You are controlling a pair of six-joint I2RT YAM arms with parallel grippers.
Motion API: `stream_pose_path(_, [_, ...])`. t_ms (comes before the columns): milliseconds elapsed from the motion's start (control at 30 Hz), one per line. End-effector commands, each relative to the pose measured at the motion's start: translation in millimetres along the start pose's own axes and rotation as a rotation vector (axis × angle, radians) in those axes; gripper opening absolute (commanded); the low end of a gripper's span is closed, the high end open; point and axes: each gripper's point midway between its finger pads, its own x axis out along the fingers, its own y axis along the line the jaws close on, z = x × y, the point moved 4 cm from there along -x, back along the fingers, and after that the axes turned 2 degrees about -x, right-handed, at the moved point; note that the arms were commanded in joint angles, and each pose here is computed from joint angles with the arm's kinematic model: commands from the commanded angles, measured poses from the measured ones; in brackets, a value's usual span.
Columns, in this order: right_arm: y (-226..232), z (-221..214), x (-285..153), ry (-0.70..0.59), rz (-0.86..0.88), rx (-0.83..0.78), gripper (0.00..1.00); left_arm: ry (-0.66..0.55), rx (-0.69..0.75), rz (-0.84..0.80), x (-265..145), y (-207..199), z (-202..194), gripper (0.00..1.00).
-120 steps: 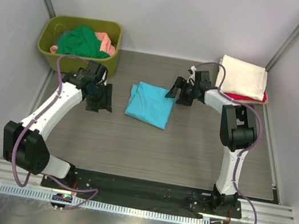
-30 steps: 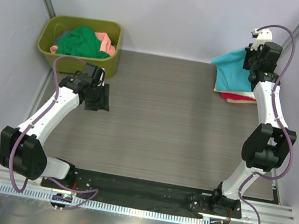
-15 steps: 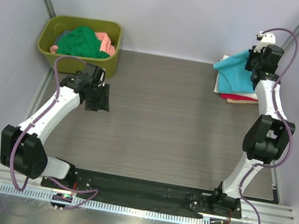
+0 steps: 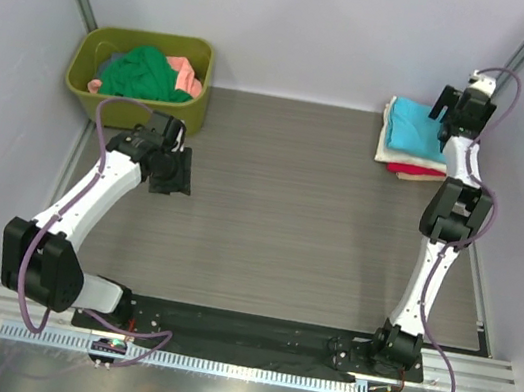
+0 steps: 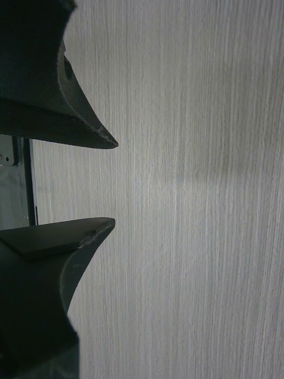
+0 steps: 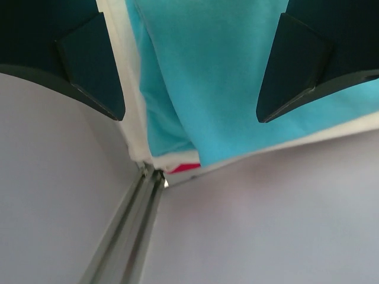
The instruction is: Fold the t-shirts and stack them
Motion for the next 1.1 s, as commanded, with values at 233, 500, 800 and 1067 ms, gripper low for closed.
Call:
stream_pose_path(233, [-26,112,-66,-0.300,-0.127,0.133,0.99,-0.046,0.027,-0.004,-5,-2,6,0.51])
stream_pose_path(500, [-30,137,-161,-0.345,-0.067,0.325,0.99,-0.072,0.030,-0.021,-12,-4,8,0.51])
stream_pose_path(800, [44,88,-290,-0.137,0.410,0.637,1.00,-0.131,0.022,-0.041,-26,-5,10,0.68])
stream_pose_path(1067, [155,17,-406,0.060,0.644,0.360,1.00,-0.213,0.005,-0.021,-43,1,15,1.00])
